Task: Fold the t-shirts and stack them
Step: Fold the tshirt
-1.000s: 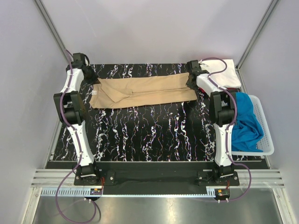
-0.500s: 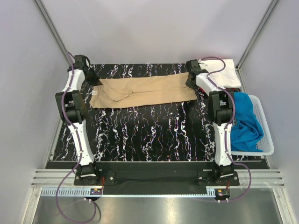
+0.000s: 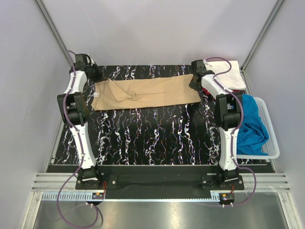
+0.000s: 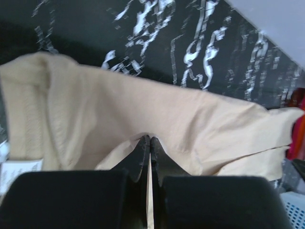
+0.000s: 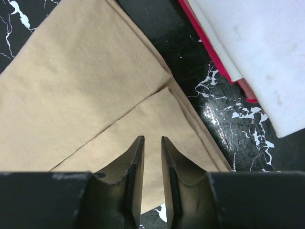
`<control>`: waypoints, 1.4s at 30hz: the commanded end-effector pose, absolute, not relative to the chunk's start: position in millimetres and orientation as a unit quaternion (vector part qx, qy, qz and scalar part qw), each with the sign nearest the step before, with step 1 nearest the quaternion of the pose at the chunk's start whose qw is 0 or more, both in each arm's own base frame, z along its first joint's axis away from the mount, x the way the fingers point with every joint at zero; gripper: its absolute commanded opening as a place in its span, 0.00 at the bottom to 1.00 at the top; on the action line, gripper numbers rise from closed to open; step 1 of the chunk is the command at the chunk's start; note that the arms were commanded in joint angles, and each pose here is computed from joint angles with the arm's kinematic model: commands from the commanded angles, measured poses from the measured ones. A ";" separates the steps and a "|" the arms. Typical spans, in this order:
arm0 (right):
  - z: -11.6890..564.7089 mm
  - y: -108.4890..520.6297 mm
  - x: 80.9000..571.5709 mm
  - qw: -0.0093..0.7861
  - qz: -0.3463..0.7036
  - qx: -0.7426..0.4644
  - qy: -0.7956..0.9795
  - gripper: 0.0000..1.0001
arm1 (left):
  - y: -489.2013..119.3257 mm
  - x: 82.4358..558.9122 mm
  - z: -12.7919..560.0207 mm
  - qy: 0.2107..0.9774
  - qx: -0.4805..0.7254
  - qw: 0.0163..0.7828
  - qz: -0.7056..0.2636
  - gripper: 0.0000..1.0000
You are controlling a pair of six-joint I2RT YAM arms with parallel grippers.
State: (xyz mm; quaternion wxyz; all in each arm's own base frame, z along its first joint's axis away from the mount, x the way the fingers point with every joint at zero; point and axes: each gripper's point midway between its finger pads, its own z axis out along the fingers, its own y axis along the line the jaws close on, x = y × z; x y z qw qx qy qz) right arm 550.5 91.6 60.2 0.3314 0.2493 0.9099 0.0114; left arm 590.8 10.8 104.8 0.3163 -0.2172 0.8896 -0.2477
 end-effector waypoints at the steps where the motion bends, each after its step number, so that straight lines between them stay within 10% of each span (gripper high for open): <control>1: 97.5 98.8 554.2 0.363 0.036 0.249 0.897 0.27 | -4.8 619.9 138.3 0.850 -0.185 0.371 -0.324 0.00; 9: 109.0 99.3 554.2 0.371 0.041 0.244 0.895 0.27 | -7.4 625.5 128.6 0.841 -0.191 0.373 -0.342 0.05; 16: 118.0 112.6 547.0 0.364 0.076 0.221 0.902 0.27 | 33.5 620.3 143.9 0.841 -0.218 0.396 -0.296 0.29; 22: 119.5 122.1 523.4 0.339 0.104 0.201 0.913 0.28 | 50.9 552.0 135.9 0.883 -0.258 0.340 -0.198 0.34; 42: 81.8 122.0 491.7 0.300 0.085 0.166 0.936 0.27 | 68.7 431.7 20.1 0.927 -0.326 0.182 -0.039 0.32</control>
